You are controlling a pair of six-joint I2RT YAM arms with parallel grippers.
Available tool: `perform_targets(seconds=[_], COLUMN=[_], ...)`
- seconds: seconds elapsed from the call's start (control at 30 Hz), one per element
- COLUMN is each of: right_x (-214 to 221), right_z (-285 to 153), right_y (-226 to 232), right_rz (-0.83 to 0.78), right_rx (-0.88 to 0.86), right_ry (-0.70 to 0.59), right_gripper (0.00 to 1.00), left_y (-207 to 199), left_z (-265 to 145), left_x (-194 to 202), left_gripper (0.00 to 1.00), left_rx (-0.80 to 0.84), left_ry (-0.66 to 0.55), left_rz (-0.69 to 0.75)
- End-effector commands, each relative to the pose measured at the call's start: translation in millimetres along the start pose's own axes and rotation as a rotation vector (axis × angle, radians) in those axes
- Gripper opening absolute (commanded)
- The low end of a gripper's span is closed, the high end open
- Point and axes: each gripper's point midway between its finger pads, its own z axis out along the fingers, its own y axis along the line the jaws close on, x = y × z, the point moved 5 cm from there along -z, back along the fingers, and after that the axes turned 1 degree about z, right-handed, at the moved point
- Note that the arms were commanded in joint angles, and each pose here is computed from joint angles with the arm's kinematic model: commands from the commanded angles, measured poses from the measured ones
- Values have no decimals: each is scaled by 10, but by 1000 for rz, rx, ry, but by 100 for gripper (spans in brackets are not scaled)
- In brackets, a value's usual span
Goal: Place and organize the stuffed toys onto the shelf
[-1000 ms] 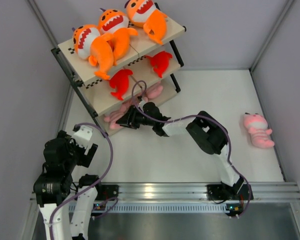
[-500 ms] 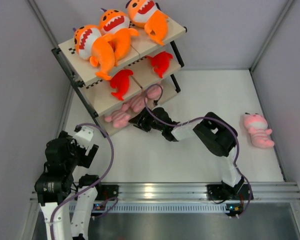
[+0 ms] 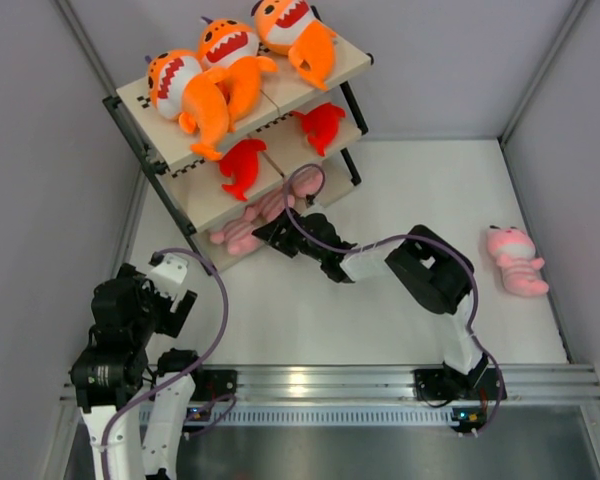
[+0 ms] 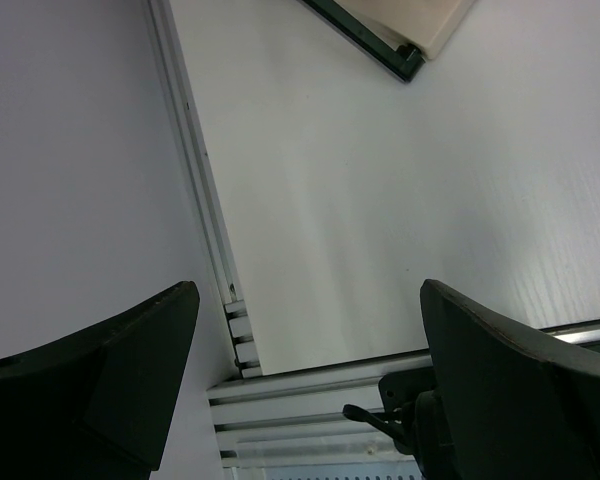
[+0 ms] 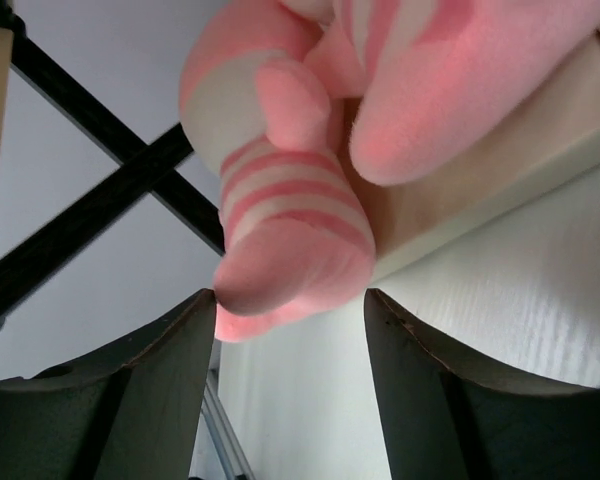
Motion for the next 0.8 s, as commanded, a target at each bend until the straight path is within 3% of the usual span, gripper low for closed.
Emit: perform_targets(seconds=[0.0,0.33,0.57,0.77], right_x=[-208,-161,-96,-23], right_z=[104,341,333,396], right_y=[427,308,188,228], right_rz=[-44,32,40,42], right_rx=[-94,-19,91,59], right_ry=[-90,-90,-127,-116], right_gripper=[61,45,49,45], left_y=[56,58,63,69], left_z=[13,12,11,0], left_x=[-63,-61,-70,-71], left_gripper=[99,99,99,99], left_rx=[-36,-35,-36,-40], left_ry=[-38,-37,-38,-39], left_rz=[4,12,9,11])
